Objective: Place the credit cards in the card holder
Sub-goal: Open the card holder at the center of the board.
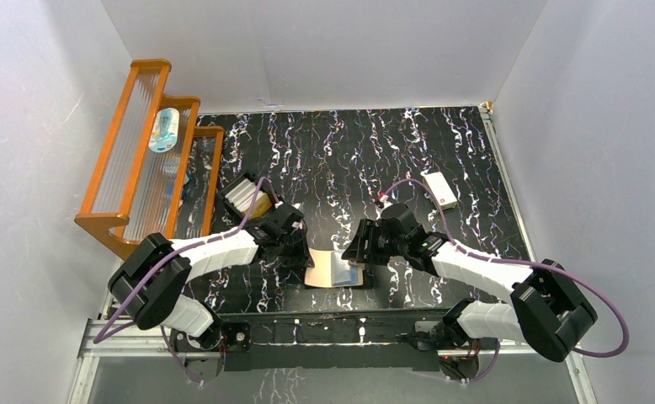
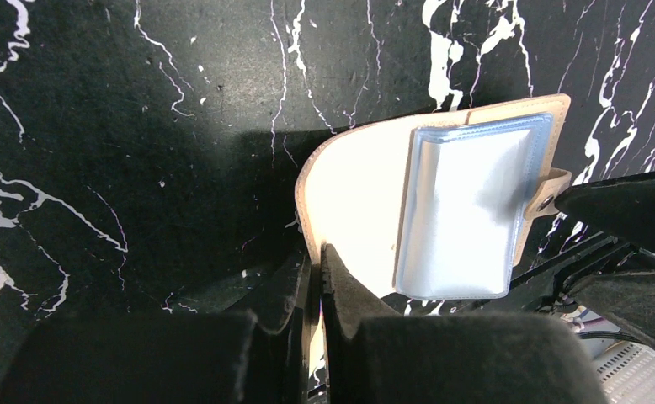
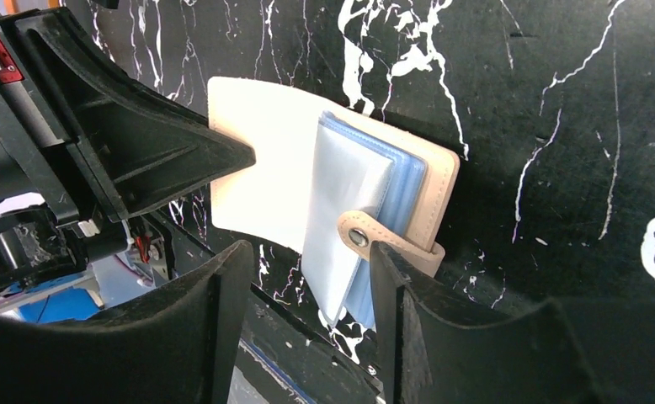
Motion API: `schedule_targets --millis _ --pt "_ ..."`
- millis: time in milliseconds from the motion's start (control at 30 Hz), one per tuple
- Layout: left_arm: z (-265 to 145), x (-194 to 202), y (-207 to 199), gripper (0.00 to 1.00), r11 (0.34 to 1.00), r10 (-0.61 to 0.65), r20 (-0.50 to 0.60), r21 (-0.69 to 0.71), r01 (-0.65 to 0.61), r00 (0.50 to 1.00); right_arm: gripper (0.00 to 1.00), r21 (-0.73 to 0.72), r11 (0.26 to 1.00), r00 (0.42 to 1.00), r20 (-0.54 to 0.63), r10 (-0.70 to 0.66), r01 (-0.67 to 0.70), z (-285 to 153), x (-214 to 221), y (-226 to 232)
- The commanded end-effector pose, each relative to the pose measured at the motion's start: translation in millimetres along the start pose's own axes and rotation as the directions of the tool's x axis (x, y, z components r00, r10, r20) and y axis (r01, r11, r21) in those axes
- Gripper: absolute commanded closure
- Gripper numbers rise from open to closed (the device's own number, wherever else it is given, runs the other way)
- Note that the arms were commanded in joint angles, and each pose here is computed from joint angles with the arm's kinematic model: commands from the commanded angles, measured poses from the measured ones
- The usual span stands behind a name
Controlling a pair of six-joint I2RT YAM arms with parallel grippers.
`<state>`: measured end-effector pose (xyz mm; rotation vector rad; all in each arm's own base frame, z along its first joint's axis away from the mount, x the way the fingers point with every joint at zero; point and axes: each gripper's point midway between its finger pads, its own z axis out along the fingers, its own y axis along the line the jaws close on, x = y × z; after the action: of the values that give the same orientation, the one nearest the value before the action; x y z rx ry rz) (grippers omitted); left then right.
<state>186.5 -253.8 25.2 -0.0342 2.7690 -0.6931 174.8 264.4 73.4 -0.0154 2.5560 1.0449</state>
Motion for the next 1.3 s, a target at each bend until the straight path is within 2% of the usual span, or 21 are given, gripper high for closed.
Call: schedule_targets --millis 0,200,433,867,1267 --pt "-5 9 11 0.98 0.999 0.005 -0.009 -0.043 -0.005 1.0 0.37 0.02 1.0 1.0 0.007 0.022 -0.022 1 3 -2" --pt "-4 10 12 0.98 0.999 0.005 -0.01 -0.052 -0.005 1.0 0.38 0.019 1.0 1.0 0.018 -0.005 0.004 -12 5 13" --pt "-3 11 11 0.98 0.998 0.003 -0.013 -0.057 -0.004 1.0 0.25 0.027 1.0 1.0 0.031 0.0 -0.001 -12 18 16" --pt "-2 14 6 0.98 0.999 0.014 -0.019 -0.051 -0.015 1.0 0.23 0.113 0.994 0.999 0.042 -0.006 0.001 10 20 -2" --pt "-2 15 2 0.98 0.999 0.024 -0.022 -0.046 -0.025 0.999 0.23 0.053 0.998 0.997 0.067 0.023 -0.026 19 18 6"
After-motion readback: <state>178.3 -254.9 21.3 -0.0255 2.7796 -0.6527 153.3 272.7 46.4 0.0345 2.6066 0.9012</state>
